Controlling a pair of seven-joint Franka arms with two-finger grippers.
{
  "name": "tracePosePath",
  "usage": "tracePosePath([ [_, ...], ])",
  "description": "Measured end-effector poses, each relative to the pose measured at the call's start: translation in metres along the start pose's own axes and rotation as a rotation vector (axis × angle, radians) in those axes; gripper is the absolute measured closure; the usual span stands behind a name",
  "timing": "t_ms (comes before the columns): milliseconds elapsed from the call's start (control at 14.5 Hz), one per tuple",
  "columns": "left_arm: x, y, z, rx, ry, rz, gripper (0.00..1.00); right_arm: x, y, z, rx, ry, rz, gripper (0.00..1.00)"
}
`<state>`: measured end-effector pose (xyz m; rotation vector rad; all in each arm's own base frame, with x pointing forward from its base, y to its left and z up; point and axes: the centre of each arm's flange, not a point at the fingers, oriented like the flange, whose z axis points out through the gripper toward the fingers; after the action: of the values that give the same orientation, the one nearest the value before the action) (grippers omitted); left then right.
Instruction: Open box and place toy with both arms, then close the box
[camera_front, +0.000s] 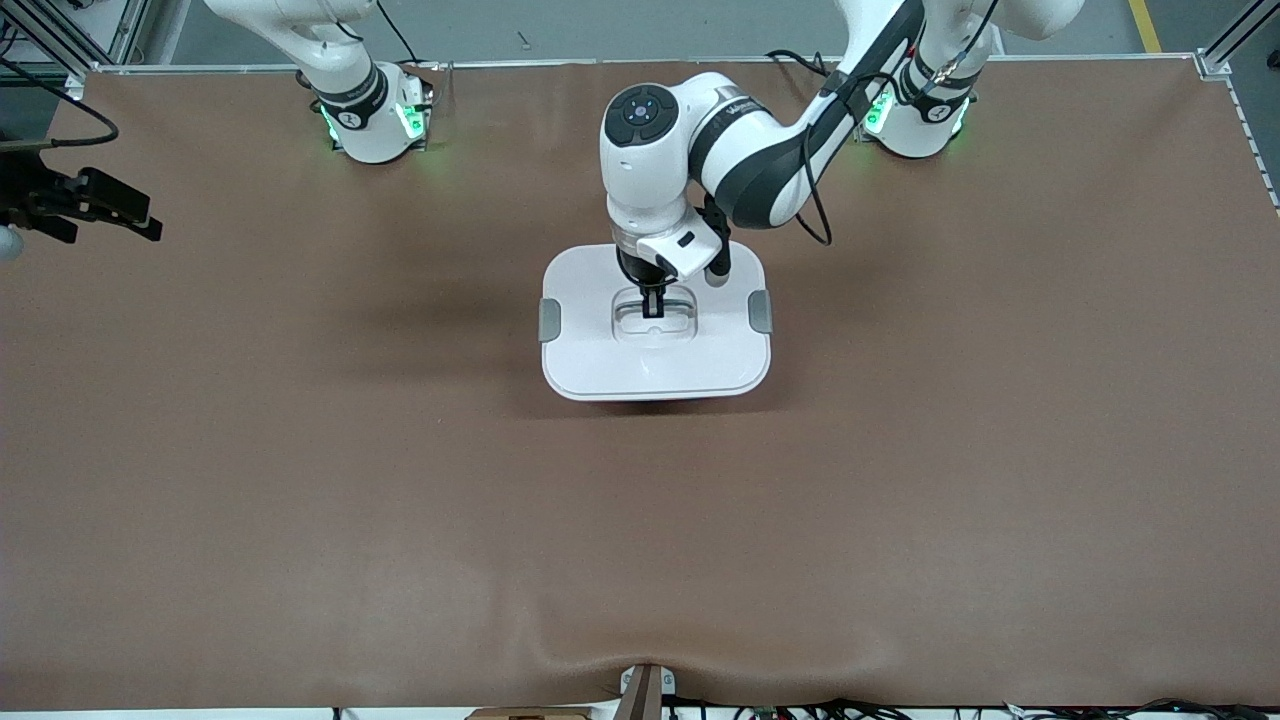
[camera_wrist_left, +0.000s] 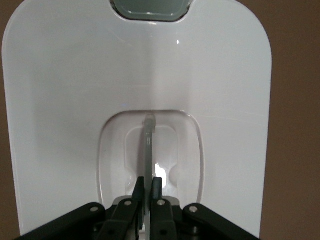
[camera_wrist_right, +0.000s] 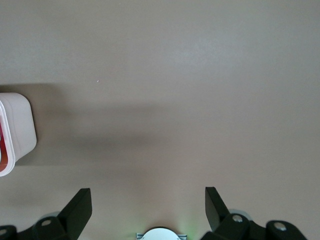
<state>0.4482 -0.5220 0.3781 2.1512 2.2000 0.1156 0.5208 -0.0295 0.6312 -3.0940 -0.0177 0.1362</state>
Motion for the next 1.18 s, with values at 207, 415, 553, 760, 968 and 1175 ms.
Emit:
tracePosePath([
  [207, -0.001, 0.000, 0.002, -0.008, -0.014, -0.007, 0.93, 0.000, 0.001, -0.008, -0.002, 0.027, -0.011, 0.00],
  [415, -0.005, -0.010, 0.008, -0.003, -0.010, -0.008, 0.93, -0.001, -0.002, -0.012, -0.003, 0.032, -0.020, 0.00],
  [553, -0.008, -0.016, 0.011, 0.000, -0.007, -0.009, 0.93, -0.001, -0.003, -0.012, -0.003, 0.028, -0.022, 0.00],
  [760, -0.008, -0.017, 0.011, 0.001, -0.006, -0.009, 0.93, -0.004, -0.003, -0.009, -0.001, 0.002, -0.022, 0.00],
  [968, -0.007, -0.019, 0.012, 0.002, -0.002, -0.007, 0.93, -0.007, -0.003, -0.007, 0.001, -0.021, -0.022, 0.00],
  [1175, -0.004, -0.021, 0.013, 0.005, 0.004, -0.005, 0.93, -0.007, -0.001, -0.007, 0.001, -0.022, -0.018, 0.00],
])
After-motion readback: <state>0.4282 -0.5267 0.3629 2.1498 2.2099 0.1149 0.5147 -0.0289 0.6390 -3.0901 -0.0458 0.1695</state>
